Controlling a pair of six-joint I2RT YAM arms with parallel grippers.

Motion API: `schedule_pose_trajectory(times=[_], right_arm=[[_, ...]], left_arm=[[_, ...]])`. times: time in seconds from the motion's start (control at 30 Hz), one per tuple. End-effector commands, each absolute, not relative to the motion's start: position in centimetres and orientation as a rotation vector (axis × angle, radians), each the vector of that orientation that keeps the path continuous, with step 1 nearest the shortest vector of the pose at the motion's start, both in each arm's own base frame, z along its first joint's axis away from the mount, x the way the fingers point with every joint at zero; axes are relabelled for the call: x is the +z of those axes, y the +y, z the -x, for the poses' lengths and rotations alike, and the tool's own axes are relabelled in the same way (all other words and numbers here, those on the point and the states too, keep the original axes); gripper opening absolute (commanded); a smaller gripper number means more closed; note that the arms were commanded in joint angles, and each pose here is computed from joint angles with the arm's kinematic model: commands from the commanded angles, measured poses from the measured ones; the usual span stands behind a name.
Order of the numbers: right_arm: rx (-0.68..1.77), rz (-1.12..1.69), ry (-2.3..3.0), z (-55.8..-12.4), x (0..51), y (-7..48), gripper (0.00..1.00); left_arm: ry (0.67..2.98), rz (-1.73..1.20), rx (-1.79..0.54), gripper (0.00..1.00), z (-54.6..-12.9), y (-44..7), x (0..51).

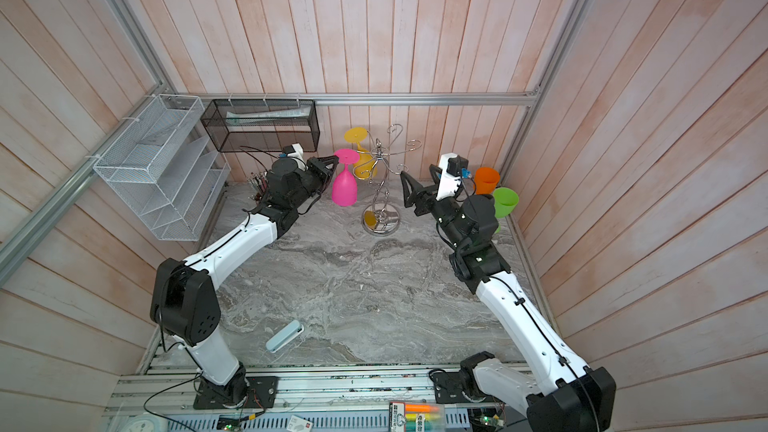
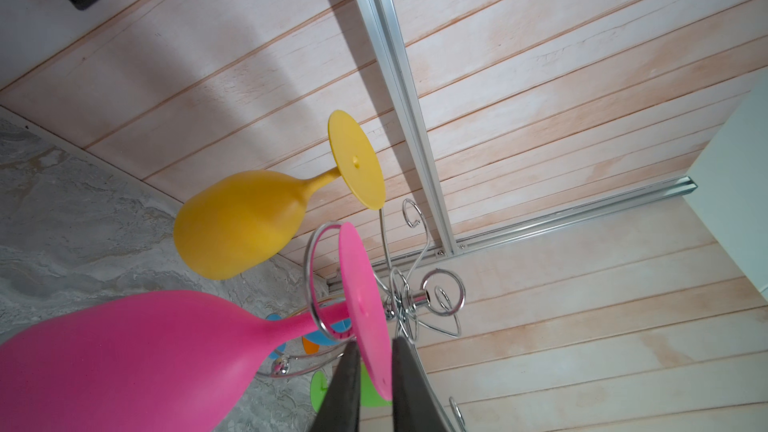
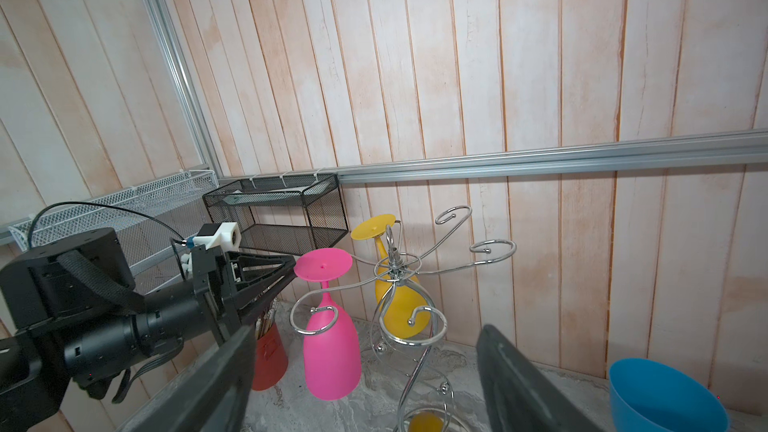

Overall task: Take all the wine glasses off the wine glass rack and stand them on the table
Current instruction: 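Close the left gripper on the foot of the pink glass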

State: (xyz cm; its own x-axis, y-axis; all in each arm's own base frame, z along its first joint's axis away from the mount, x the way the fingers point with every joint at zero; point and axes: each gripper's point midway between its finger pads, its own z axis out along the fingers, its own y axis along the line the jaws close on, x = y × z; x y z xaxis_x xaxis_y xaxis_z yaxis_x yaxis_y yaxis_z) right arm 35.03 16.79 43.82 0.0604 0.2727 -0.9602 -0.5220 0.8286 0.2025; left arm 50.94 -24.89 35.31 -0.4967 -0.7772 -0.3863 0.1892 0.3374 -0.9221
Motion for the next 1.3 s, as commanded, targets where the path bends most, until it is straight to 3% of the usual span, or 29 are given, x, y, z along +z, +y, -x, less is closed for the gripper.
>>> schedule_pose_trajectory(times=[0.0, 0.1, 0.33, 0.87, 1.13, 1.17, 1.27], right_arm=[[0.603, 0.221, 1.361, -34.5, 44.5, 16.5, 0.84], [0.601, 0.22, 1.363, -34.5, 44.4, 16.5, 0.84], [0.59, 0.214, 1.373, -34.9, 44.1, 16.4, 0.84], [0.592, 0.211, 1.375, -34.9, 44.0, 16.4, 0.84], [0.591, 0.211, 1.374, -34.9, 44.1, 16.4, 0.84], [0.591, 0.211, 1.374, -34.9, 44.1, 16.4, 0.84], [0.592, 0.211, 1.377, -35.0, 44.0, 16.4, 0.84]], left_arm=[[1.665, 0.511, -1.316, 0.17, -51.1, -25.1, 35.8], [1.665, 0.508, -1.312, 0.15, -51.1, -25.1, 35.8], [1.657, 0.498, -1.309, 0.0, -51.0, -25.0, 35.9], [1.588, 0.451, -1.275, 0.0, -49.1, -23.7, 38.7], [1.6, 0.481, -1.267, 0.0, -48.6, -23.2, 37.7], [1.603, 0.489, -1.269, 0.0, -48.6, -23.1, 37.5], [1.625, 0.501, -1.281, 0.27, -48.9, -23.1, 36.7]])
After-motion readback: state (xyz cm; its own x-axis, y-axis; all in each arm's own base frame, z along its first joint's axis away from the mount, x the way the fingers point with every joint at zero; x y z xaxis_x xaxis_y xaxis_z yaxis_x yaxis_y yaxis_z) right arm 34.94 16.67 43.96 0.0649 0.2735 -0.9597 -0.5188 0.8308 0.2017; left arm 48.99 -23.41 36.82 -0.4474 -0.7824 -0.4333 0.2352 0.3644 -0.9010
